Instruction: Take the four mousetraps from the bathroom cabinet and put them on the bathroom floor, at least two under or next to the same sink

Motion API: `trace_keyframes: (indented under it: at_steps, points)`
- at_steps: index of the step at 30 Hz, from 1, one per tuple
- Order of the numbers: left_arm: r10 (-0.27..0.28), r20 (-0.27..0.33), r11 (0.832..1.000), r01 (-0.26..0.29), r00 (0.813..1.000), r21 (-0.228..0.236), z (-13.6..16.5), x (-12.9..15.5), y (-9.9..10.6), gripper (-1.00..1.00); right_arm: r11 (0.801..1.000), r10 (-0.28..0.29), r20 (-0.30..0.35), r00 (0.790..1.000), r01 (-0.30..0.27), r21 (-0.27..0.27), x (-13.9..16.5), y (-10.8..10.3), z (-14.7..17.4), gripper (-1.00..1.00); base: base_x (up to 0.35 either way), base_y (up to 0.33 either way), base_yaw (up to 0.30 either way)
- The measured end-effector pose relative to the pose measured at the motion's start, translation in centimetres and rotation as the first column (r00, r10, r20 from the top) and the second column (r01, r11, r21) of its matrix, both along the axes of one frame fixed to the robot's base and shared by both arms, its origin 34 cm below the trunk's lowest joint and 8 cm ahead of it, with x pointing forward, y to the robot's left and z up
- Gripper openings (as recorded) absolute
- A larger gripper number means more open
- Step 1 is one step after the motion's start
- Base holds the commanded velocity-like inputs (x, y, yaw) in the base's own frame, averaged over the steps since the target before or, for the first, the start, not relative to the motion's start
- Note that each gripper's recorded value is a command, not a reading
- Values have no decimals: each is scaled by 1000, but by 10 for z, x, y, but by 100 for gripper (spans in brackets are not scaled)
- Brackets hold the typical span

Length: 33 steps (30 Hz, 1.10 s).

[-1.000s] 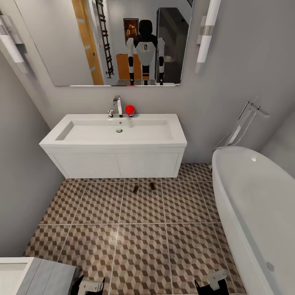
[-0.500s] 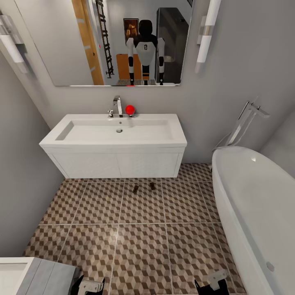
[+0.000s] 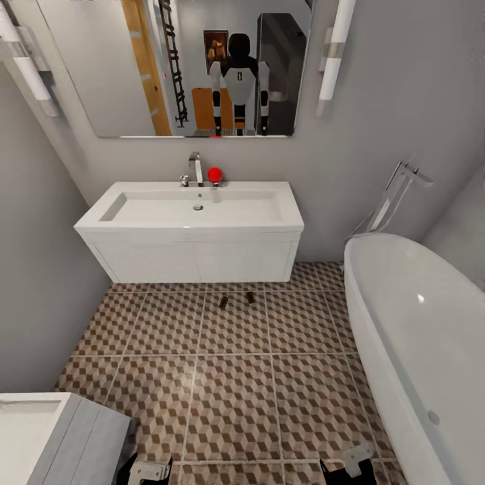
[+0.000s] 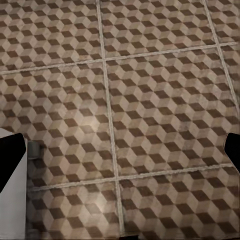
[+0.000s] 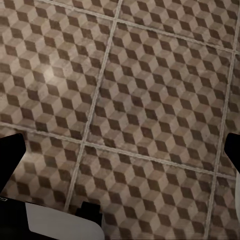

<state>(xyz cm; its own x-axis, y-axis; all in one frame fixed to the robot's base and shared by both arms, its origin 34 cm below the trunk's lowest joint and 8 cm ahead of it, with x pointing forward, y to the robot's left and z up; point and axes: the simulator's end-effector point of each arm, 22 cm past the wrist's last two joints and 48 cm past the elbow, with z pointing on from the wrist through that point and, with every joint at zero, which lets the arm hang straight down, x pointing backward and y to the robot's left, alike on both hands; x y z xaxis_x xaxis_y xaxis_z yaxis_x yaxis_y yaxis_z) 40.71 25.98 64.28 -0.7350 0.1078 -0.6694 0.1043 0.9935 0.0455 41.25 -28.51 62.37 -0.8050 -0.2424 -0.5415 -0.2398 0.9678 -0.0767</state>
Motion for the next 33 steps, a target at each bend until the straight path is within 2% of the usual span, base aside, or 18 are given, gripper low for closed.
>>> trace_keyframes:
  at_steps: [23, 33]
  points:
    - [0, 0, 1000, 0, 1000, 0, 0, 0, 0, 100, 1000, 0, 0, 1000, 0, 0, 0, 0, 0, 100, -330, 0, 0]
    - [-2, 1, 1000, 2, 1000, -1, 0, 0, -1, 100, 1000, -1, 2, 1000, 1, -2, 0, 0, 0, 100, -68, 0, 0]
